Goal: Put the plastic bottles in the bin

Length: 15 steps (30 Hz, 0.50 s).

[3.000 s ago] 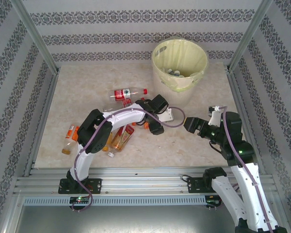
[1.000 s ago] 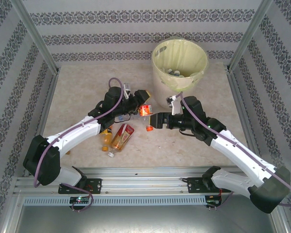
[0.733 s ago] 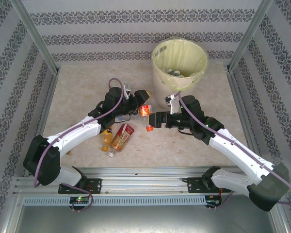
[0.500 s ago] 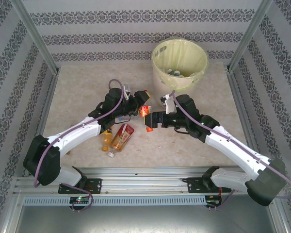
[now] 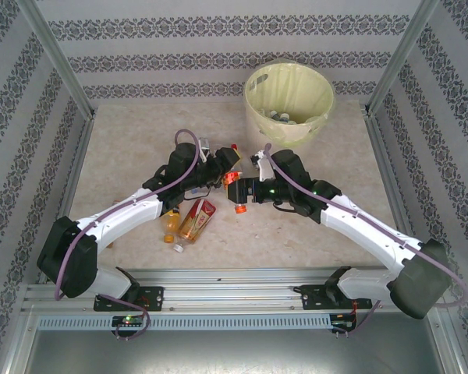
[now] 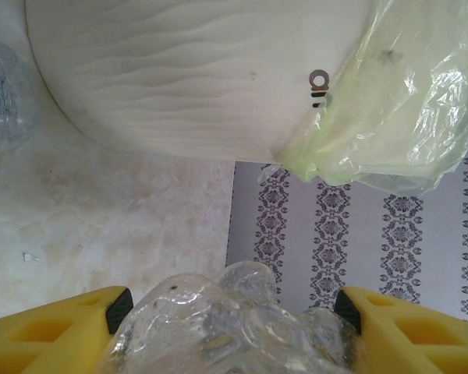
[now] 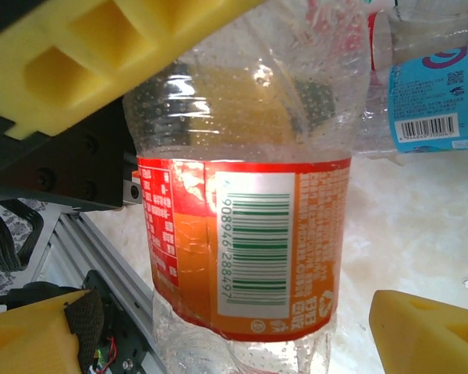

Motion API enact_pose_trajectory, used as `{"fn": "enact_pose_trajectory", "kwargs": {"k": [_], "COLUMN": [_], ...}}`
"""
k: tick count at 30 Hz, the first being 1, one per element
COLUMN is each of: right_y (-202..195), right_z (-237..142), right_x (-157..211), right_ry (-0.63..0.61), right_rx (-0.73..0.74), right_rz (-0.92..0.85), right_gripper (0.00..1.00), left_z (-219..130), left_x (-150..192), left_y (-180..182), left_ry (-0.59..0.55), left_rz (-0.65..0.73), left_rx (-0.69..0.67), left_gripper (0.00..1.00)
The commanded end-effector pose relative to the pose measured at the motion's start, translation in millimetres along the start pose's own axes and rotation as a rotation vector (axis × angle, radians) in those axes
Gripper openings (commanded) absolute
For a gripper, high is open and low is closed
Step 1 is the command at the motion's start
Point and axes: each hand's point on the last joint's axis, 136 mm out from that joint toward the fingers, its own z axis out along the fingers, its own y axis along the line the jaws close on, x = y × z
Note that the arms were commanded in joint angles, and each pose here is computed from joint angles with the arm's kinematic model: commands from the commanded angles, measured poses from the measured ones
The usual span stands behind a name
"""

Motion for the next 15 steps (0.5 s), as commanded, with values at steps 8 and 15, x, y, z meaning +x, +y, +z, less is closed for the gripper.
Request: {"fn": "enact_pose_trajectory", "kwargs": {"k": [8, 15], "right_y": [7, 3], "right_z": [10, 11], "right_x": [-12, -9], "right_ry": [-0.031, -0.045], "right_rx": [-0.014, -0.003], "right_rz": [-0.037, -0.031], "right_gripper": [0.87, 0.68], "left_z": [-1, -2], "left_x": [4, 6], "left_y": [-18, -16], "left_ry": [0.013, 0.020], "left_rz": [-0.011, 0.005], "left_rx": [0.080, 0.063], "left_gripper": [0.41, 0.42]}}
